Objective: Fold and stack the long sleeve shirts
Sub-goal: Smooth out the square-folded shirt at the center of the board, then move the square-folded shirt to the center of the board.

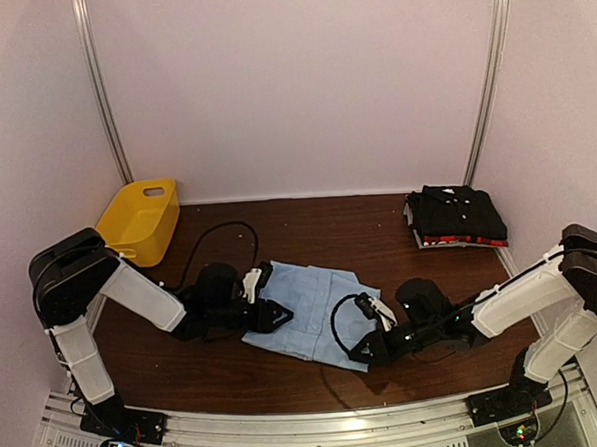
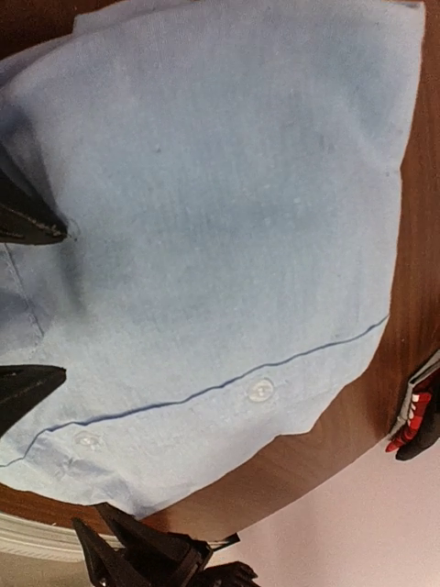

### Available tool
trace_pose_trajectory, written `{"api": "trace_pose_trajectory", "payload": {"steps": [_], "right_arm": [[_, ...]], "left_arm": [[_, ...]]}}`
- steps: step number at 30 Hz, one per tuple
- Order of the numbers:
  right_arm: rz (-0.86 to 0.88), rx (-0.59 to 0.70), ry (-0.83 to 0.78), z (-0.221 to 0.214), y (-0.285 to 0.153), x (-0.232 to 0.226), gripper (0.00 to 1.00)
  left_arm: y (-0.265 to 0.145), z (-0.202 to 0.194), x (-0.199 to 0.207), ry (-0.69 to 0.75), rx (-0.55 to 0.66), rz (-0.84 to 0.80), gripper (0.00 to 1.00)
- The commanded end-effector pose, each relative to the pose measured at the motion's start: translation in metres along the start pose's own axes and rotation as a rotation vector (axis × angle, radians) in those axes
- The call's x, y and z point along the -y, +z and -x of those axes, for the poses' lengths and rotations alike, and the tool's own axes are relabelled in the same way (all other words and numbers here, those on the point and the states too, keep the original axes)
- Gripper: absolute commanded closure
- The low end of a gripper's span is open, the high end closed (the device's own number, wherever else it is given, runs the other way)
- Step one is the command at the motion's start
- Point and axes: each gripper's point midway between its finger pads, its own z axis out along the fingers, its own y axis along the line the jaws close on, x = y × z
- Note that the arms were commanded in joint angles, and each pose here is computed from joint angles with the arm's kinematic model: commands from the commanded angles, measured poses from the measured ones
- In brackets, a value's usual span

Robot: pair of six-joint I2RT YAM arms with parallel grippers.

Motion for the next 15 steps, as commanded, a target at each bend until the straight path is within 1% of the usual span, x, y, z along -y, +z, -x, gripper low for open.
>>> {"api": "trace_pose_trajectory", "payload": {"steps": [1, 2, 4, 6, 9, 11, 13, 15], "right_arm": [[-0.116, 0.067, -0.051, 0.024, -0.031, 0.003, 0.72], [-0.131, 0.091, -0.060, 0.033, -0.039, 0.002, 0.69], [-0.165, 0.140, -0.082, 0.054, -0.054, 0.001, 0.55], [-0.199, 0.182, -0.096, 0.078, -0.068, 0.006, 0.45], [-0.226, 0.215, -0.111, 0.111, -0.083, 0.014, 0.33], [-0.242, 0.233, -0.108, 0.134, -0.090, 0.026, 0.23], [-0.242, 0.222, -0.116, 0.153, -0.090, 0.035, 0.12], [-0.252, 0.198, -0.117, 0.170, -0.085, 0.047, 0.08]], "left_arm": [[-0.016, 0.033, 0.013, 0.078, 0.076, 0.037, 0.54], [-0.021, 0.037, 0.016, 0.086, 0.085, 0.036, 0.54], [-0.029, 0.044, 0.025, 0.104, 0.107, 0.027, 0.54], [-0.034, 0.044, 0.038, 0.127, 0.115, 0.011, 0.54], [-0.034, 0.036, 0.055, 0.148, 0.110, -0.011, 0.54], [-0.031, 0.027, 0.065, 0.158, 0.100, -0.019, 0.54], [-0.026, 0.017, 0.071, 0.165, 0.088, -0.022, 0.54], [-0.019, 0.008, 0.078, 0.176, 0.074, -0.027, 0.54]]}}
